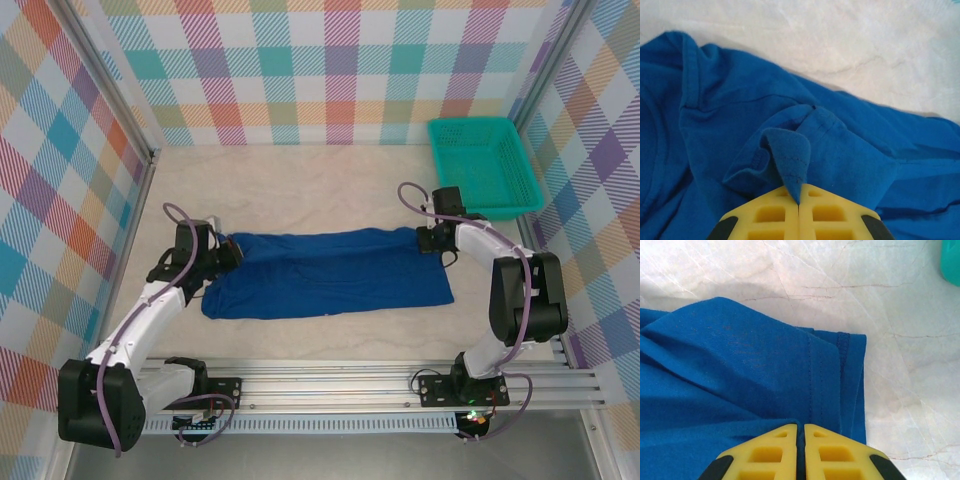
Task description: Fold the inside-out t-shirt
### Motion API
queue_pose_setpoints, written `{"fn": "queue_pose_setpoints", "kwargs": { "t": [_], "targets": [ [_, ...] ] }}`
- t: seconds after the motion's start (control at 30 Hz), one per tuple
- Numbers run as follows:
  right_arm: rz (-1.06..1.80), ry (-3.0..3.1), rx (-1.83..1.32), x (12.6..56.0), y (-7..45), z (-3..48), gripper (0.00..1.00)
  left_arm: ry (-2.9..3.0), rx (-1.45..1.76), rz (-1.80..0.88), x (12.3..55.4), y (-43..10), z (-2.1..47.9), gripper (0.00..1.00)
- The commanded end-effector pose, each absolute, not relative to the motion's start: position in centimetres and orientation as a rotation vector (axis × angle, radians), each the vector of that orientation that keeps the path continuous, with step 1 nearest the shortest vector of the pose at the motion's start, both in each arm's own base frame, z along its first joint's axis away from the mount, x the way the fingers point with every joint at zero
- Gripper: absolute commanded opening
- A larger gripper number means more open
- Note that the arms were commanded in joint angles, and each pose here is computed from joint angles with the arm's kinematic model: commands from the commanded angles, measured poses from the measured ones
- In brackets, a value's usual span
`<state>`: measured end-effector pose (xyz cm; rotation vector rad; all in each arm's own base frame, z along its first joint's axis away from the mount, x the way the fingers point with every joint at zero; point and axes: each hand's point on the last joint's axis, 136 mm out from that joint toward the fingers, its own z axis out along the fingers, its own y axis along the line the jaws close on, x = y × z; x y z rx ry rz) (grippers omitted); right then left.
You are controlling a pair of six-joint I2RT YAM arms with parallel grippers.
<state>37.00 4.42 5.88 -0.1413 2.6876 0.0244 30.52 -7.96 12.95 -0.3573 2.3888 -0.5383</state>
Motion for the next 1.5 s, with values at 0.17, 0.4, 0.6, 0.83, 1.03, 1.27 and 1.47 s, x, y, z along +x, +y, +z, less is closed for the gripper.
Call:
{"fn": "queue_pose_setpoints", "kwargs": {
  "t": [0.17, 0.4, 0.6, 0.83, 1.03, 1.27, 1.47],
  "targets": [
    [-0.059, 2.816, -0.046, 34.7, 3.4, 4.2, 0.19, 2.496, -0.365, -0.513, 29.2, -8.4, 9.4, 0.01],
    [0.025, 2.688, -0.100, 36.0, 6.2, 7.5, 0.38, 2.534, -0.352, -0.530, 28.9, -9.0, 8.3, 0.02],
    [0.040, 2.670, -0.138, 36.8, 8.1, 7.4, 0.44, 2.549, -0.346, -0.530, 28.9, -9.1, 7.9, 0.02],
    [-0.047, 2.802, -0.170, 37.6, 7.7, 4.5, 0.42, 2.547, -0.345, -0.532, 29.0, -9.2, 8.1, 0.02],
    [-0.021, 2.977, -0.070, 33.1, 7.4, 2.5, 0.30, 2.522, -0.370, -0.499, 28.6, -8.5, 8.4, 0.02],
    [-0.009, 3.010, -0.032, 31.0, 7.1, 2.1, 0.33, 2.560, -0.370, -0.487, 28.6, -8.6, 7.3, 0.02],
    [-0.160, 2.930, -0.064, 33.0, 5.5, 3.6, 0.35, 2.561, -0.384, -0.436, 28.2, -7.8, 7.2, 0.02]
  ]
}}
